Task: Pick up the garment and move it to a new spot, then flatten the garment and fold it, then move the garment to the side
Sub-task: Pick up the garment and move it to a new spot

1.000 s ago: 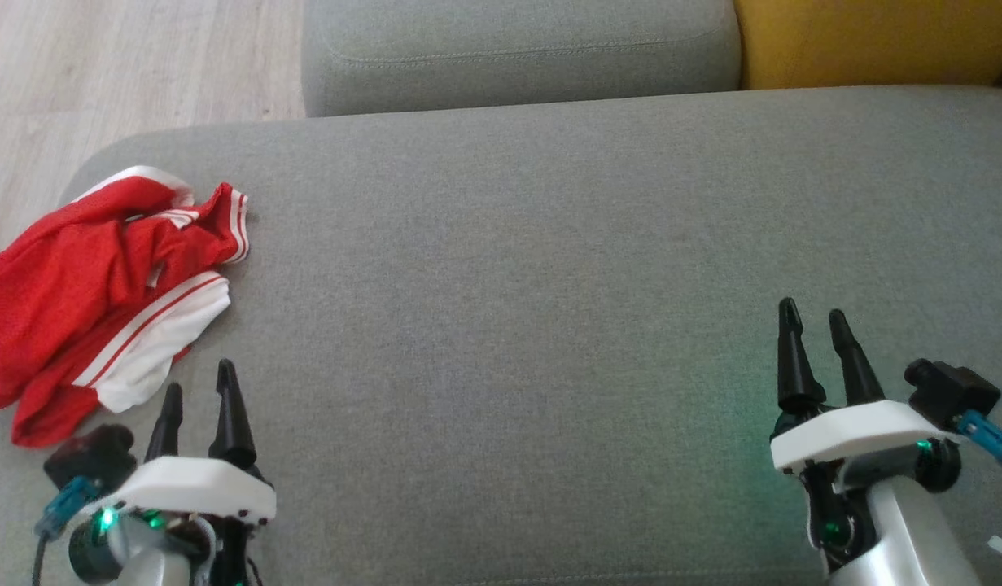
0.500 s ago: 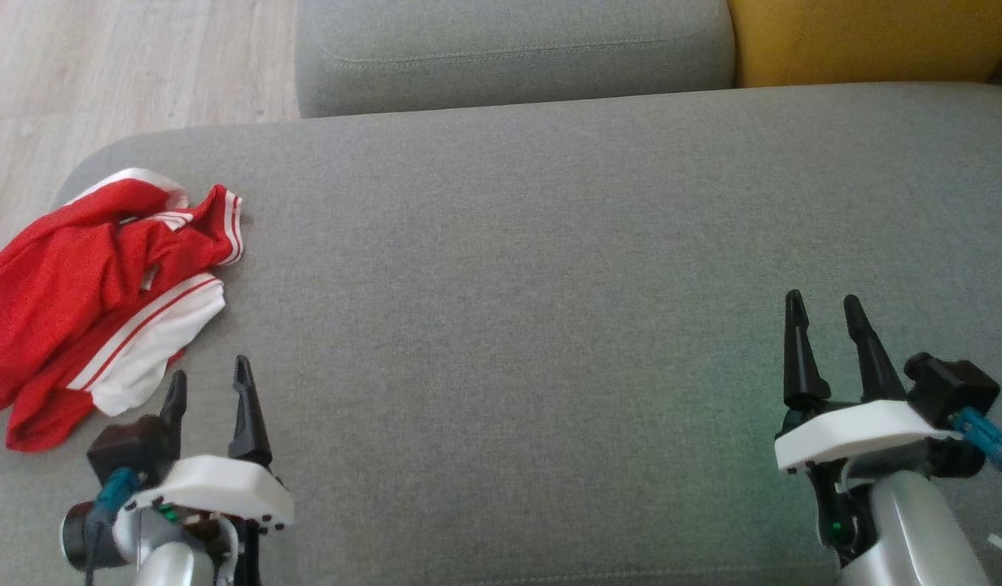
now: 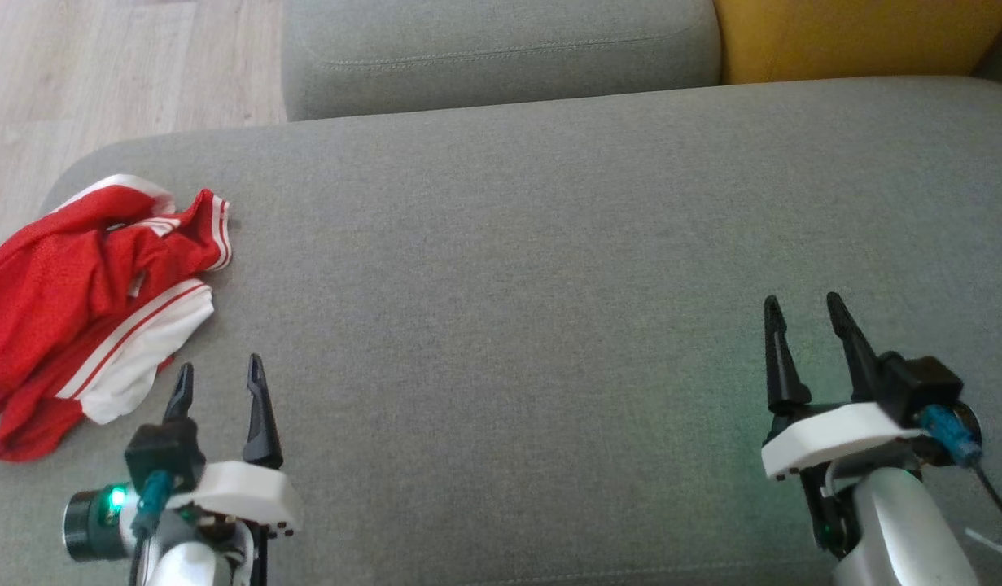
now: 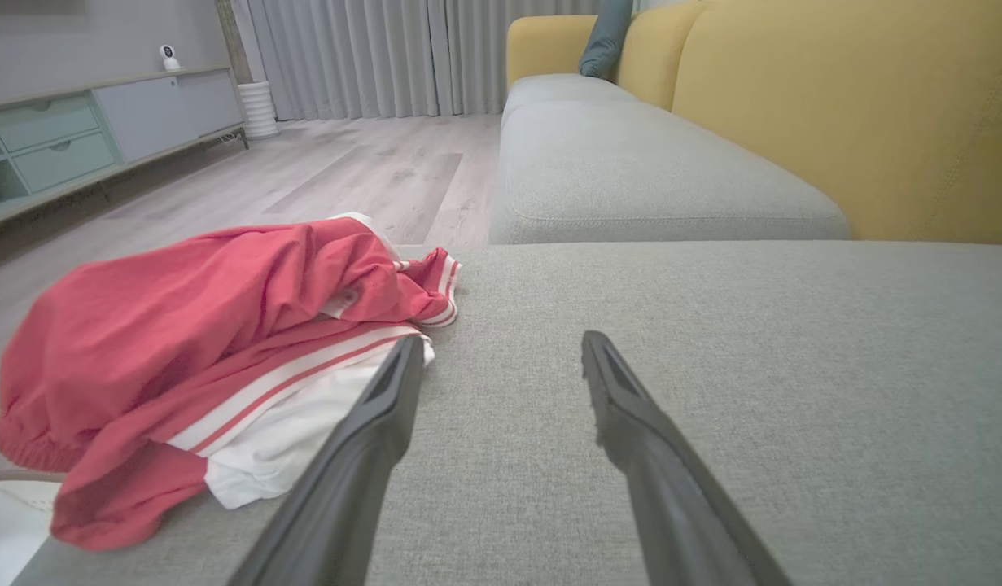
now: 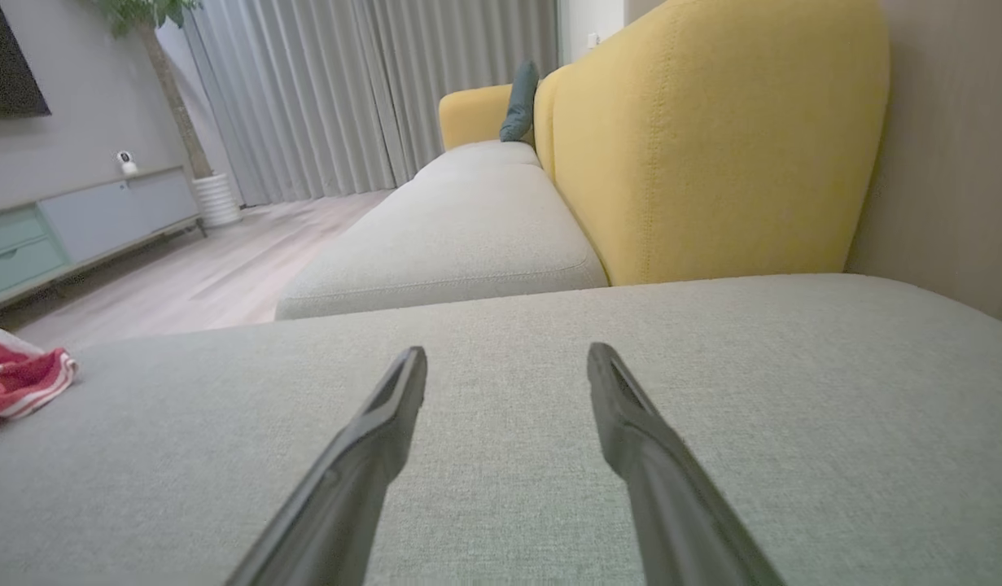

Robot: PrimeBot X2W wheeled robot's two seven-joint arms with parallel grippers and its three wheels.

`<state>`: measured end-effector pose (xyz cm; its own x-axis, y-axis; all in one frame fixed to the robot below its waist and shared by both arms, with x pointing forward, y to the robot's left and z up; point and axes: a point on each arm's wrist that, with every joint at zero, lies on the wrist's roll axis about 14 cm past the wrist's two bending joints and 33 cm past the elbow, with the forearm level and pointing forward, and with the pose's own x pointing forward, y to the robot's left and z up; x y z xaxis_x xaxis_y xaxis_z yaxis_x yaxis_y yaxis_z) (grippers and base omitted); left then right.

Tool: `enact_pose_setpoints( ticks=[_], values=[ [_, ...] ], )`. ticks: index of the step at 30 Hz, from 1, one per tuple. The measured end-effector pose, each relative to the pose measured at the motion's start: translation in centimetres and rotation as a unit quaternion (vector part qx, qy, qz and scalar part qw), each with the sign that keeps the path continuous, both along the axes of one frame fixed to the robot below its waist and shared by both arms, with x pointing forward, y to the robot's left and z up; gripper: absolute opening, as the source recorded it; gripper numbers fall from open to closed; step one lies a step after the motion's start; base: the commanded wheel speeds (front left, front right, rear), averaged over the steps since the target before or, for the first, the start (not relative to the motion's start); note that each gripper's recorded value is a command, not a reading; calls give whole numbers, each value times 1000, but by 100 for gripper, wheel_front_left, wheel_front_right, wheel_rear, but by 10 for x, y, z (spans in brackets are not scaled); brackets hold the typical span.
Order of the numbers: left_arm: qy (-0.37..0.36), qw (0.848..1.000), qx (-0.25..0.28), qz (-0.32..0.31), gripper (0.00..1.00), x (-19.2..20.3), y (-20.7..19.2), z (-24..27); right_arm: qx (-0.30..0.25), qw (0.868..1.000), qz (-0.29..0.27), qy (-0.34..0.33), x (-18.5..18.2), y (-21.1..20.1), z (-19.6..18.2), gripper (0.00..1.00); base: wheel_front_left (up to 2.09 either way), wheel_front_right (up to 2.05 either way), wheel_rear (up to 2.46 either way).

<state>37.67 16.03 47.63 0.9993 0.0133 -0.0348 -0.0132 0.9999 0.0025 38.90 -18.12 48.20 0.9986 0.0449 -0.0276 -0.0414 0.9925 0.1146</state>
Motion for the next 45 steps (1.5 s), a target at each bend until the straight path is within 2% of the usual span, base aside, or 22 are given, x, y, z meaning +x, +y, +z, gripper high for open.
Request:
enact_pose_setpoints(
  ticks=[7, 12, 18, 23, 32, 39, 45],
  values=[
    [-13, 999, 42, -9, 100, 0, -2, 3, -48, 999, 15, -3, 1, 4, -1, 100, 0, 0, 0],
    [-11, 999, 42, 10, 100, -3, 10, 2, -50, 998, 29, -9, 8, 14, 3, 100, 0, 0, 0],
    [-7, 998, 41, 44, 100, -16, 31, 1, -46, 996, 72, -8, 16, 45, 1, 100, 0, 0, 0],
    [-9, 996, 35, 85, 100, -35, 56, 4, -37, 991, 131, -7, 23, 88, -1, 100, 0, 0, 0],
    [-12, 982, 33, 186, 100, -90, 114, 7, -21, 968, 250, -11, 27, 180, 2, 100, 0, 0, 0],
    [4, 955, 34, 296, 100, -150, 166, -1, -20, 938, 345, -11, 15, 250, 0, 100, 0, 0, 0],
    [25, 942, 43, 331, 100, -164, 181, -7, -17, 928, 373, 2, 18, 271, -13, 100, 0, 0, 0]
  ],
)
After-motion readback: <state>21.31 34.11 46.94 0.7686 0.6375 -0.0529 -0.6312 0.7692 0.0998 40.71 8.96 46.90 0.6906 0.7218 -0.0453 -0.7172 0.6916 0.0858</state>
